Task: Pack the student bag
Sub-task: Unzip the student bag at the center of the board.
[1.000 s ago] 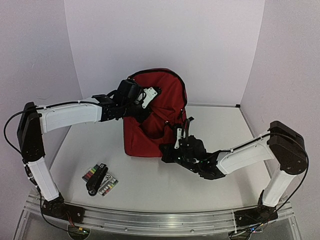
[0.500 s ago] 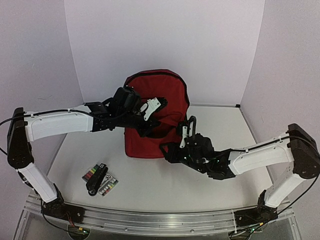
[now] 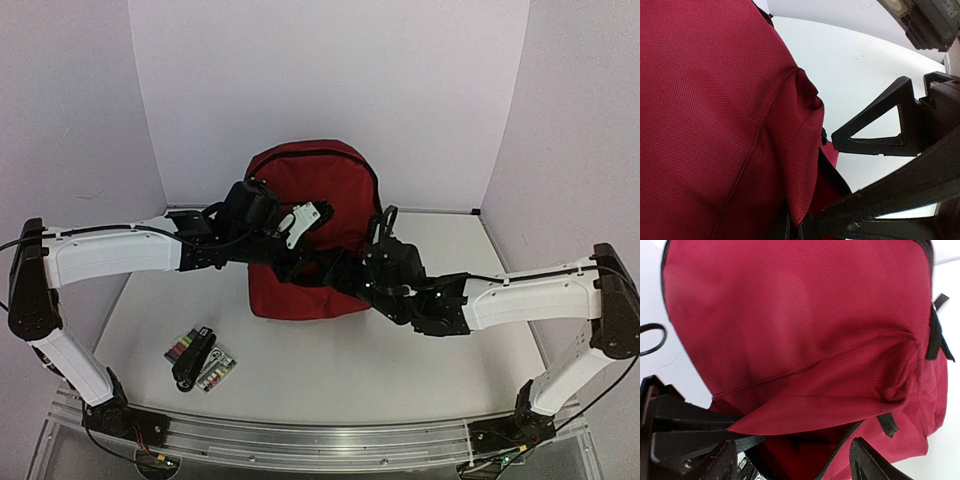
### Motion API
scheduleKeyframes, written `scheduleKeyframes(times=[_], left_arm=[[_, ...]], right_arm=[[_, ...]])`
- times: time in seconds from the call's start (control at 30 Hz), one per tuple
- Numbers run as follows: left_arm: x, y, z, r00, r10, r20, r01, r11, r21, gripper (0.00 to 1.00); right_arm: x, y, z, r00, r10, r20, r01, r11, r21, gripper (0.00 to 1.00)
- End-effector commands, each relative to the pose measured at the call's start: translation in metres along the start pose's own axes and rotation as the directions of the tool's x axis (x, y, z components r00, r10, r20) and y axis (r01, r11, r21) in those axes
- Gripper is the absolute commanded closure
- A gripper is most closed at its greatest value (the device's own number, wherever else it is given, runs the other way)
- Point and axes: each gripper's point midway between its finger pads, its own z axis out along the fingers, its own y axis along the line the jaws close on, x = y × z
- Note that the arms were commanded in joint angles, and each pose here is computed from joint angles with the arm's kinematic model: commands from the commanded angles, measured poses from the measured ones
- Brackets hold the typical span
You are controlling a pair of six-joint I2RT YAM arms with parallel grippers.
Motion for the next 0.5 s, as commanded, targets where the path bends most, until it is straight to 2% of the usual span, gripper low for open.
scheduleKeyframes(times=[0.0,0.17,0.4,0.43,0.47], left_arm=[[-0.029,0.0,-0.016,0.995,-0.011,0.095,0.013,1.0,-0.018,1.0],[-0.034,0.01,-0.019,0.995,-0.037,0.096,0.044,0.997,-0.067,1.0],[-0.039,0.0,-0.019,0.993,-0.043,0.11,0.044,0.999,-0.007,1.0],[-0.039,0.0,-0.019,0.993,-0.044,0.107,0.045,0.999,-0.006,1.0],[-0.039,0.0,-0.02,0.994,-0.045,0.103,0.046,0.999,-0.009,1.0]], right_arm=[[0.003,-0.013,0.007,1.0,0.029,0.009,-0.03,0.994,0.102,0.31],[0.015,-0.03,0.005,0.999,0.038,-0.013,-0.036,0.989,0.14,0.35],[0.022,-0.03,0.018,1.0,-0.006,-0.023,0.009,0.987,0.162,0.36],[0.023,-0.028,0.021,1.0,-0.016,-0.025,0.02,0.986,0.164,0.4],[0.023,-0.026,0.024,0.999,-0.024,-0.028,0.028,0.986,0.164,0.49]])
